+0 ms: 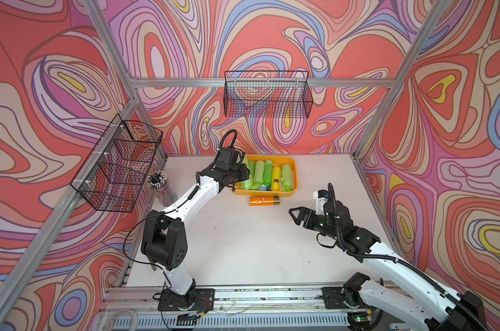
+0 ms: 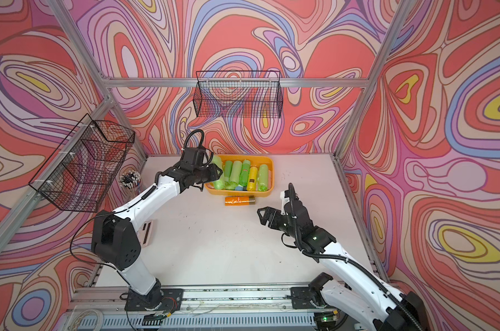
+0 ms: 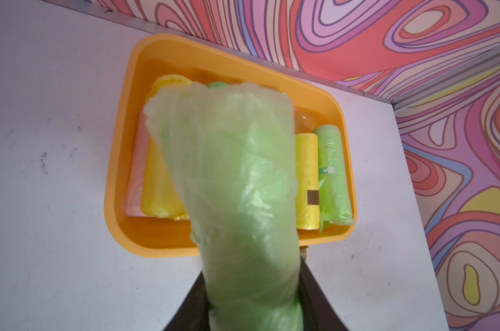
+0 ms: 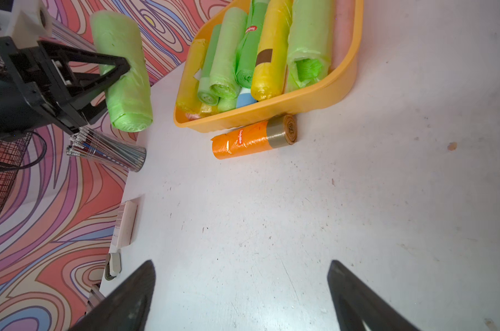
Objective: Put the roll of trash bags into the storage box
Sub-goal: Place the roll of trash bags in the storage box.
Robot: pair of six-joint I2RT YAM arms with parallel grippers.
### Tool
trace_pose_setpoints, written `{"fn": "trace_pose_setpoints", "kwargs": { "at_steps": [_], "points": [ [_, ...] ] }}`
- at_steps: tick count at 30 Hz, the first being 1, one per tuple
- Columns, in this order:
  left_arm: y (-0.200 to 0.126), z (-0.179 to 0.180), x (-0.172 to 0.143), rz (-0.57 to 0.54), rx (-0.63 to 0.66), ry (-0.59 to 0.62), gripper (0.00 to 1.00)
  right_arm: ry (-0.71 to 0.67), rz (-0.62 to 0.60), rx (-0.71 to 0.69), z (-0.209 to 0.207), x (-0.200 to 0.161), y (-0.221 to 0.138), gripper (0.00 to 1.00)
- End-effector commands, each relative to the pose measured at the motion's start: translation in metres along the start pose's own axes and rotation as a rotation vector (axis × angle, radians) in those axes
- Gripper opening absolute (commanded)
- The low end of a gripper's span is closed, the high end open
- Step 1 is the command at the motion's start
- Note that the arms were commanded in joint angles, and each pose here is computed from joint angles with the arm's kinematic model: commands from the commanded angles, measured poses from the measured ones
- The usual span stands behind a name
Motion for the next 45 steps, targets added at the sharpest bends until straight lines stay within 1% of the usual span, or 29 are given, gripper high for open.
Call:
{"fn": "trace_pose_setpoints", "kwargs": {
  "at_steps": [1,3,9,13,21,27,31,35,38,42,43,45],
  "points": [
    [0.004,-0.001,0.007,0.023,0.022,0.04,0.38,-0.037,-0.02,0.055,0.014,0.01,0.003,0.96],
    [0.008,0.0,0.01,0.027,0.039,0.06,0.38,-0.042,-0.015,0.058,0.017,0.012,0.008,0.96],
    [0.019,0.007,0.021,0.042,0.165,0.129,0.38,-0.063,0.002,0.07,0.026,0.019,0.024,0.96],
    [0.029,0.011,0.028,0.041,0.226,0.171,0.39,-0.08,0.023,0.066,0.031,0.022,0.033,0.96],
    [0.057,0.01,0.036,0.077,0.23,0.221,0.4,-0.09,0.035,0.037,0.032,0.025,0.041,0.96],
    [0.076,0.015,0.04,0.108,0.289,0.281,0.4,-0.079,0.038,0.018,0.029,0.024,0.043,0.96],
    [0.085,0.016,0.041,0.12,0.29,0.315,0.41,-0.076,0.045,0.006,0.027,0.023,0.046,0.96],
    [0.097,0.018,0.039,0.16,0.304,0.333,0.43,-0.075,0.048,0.005,0.028,0.024,0.048,0.96],
    [0.106,0.02,0.035,0.187,0.298,0.337,0.47,-0.071,0.054,0.007,0.029,0.024,0.05,0.96],
    [0.109,0.02,0.031,0.21,0.281,0.325,0.56,-0.062,0.074,0.006,0.028,0.022,0.053,0.96],
    [0.108,0.019,0.031,0.212,0.279,0.32,0.6,-0.059,0.074,0.007,0.028,0.022,0.053,0.96],
    [0.103,0.017,0.031,0.215,0.263,0.315,0.73,-0.049,0.079,0.015,0.027,0.021,0.053,0.96]
  ]
}}
Point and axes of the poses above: each gripper's point midway between its finger pads, its own y axis out along the fingers, its own z axis along the line the jaws close on, x = y × z, the point moved 9 cm from there along -y, back along the fingers, and after that the axes turned 9 degrees about y, right-handed, at the moved point
